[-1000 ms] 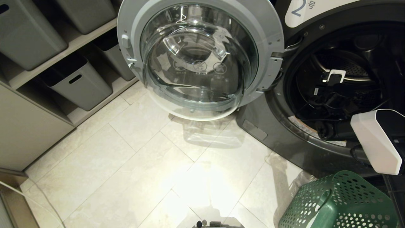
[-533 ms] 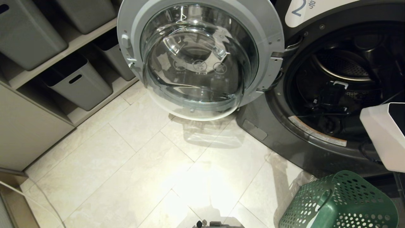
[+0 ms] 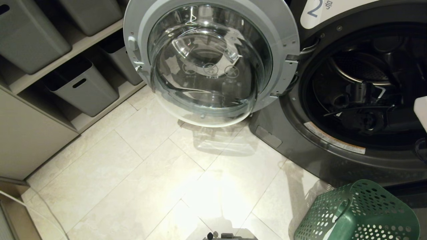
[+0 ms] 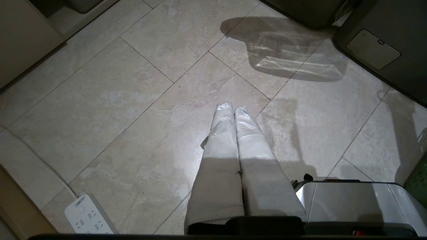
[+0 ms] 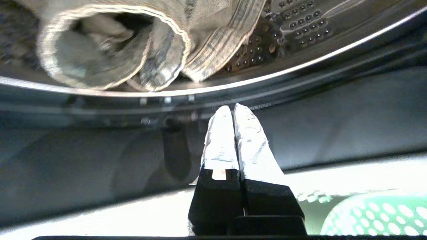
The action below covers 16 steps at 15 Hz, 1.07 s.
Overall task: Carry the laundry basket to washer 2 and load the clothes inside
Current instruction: Place the clothes into the washing machine, then close the washing machine door with the left hand
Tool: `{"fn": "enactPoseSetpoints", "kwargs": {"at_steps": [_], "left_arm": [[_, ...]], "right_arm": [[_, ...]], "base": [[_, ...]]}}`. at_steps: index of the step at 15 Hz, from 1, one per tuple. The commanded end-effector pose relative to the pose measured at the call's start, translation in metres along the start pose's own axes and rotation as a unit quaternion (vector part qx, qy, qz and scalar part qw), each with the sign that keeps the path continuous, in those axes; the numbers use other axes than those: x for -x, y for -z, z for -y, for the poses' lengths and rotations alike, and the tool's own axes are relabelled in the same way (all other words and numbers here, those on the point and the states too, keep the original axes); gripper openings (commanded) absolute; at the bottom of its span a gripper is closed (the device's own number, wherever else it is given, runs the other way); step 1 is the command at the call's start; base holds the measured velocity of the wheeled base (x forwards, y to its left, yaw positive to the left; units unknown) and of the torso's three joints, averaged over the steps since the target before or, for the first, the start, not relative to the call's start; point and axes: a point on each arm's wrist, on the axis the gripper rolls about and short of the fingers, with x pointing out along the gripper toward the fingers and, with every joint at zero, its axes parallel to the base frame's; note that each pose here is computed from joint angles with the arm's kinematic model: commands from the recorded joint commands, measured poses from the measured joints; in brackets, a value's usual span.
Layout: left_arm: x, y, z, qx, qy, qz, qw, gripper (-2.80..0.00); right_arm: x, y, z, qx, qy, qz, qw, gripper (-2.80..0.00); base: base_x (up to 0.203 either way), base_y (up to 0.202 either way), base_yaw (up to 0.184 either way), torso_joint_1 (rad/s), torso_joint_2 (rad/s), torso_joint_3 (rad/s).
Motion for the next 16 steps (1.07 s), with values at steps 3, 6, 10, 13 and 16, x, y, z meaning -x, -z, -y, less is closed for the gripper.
{"fn": "enactPoseSetpoints", "kwargs": {"at_steps": [3,6,10,13,16], "left_arm": [[0.0,0.0,0.0,0.0,0.0,0.0,1.0,-2.8],[0.0,0.0,0.0,0.0,0.0,0.0,1.0,-2.8],[0.0,0.0,0.0,0.001,0.0,0.0,1.0,-2.8],[0.0,0.0,0.0,0.0,0.0,0.0,1.0,-2.8],[0.0,0.0,0.0,0.0,0.0,-0.001,1.0,-2.8]], "right_arm": [[0.043,-0.019,0.01,-0.001,-0.019,0.0,1.0,-2.8],[0.065,-0.015,0.018,0.013,-0.025,-0.015,1.0,-2.8],[0.117,-0.012,0.043,0.049,-0.068,-0.06,0.995,-2.8],[0.17,-0.007,0.075,0.114,-0.131,-0.131,0.976,-2.8],[0.211,0.003,0.108,0.164,-0.174,-0.166,0.957,-2.8]], "base": [[0.0,0.0,0.0,0.0,0.0,0.0],[0.0,0.0,0.0,0.0,0.0,0.0],[0.0,0.0,0.0,0.0,0.0,0.0],[0.0,0.0,0.0,0.0,0.0,0.0],[0.0,0.0,0.0,0.0,0.0,0.0]]}}
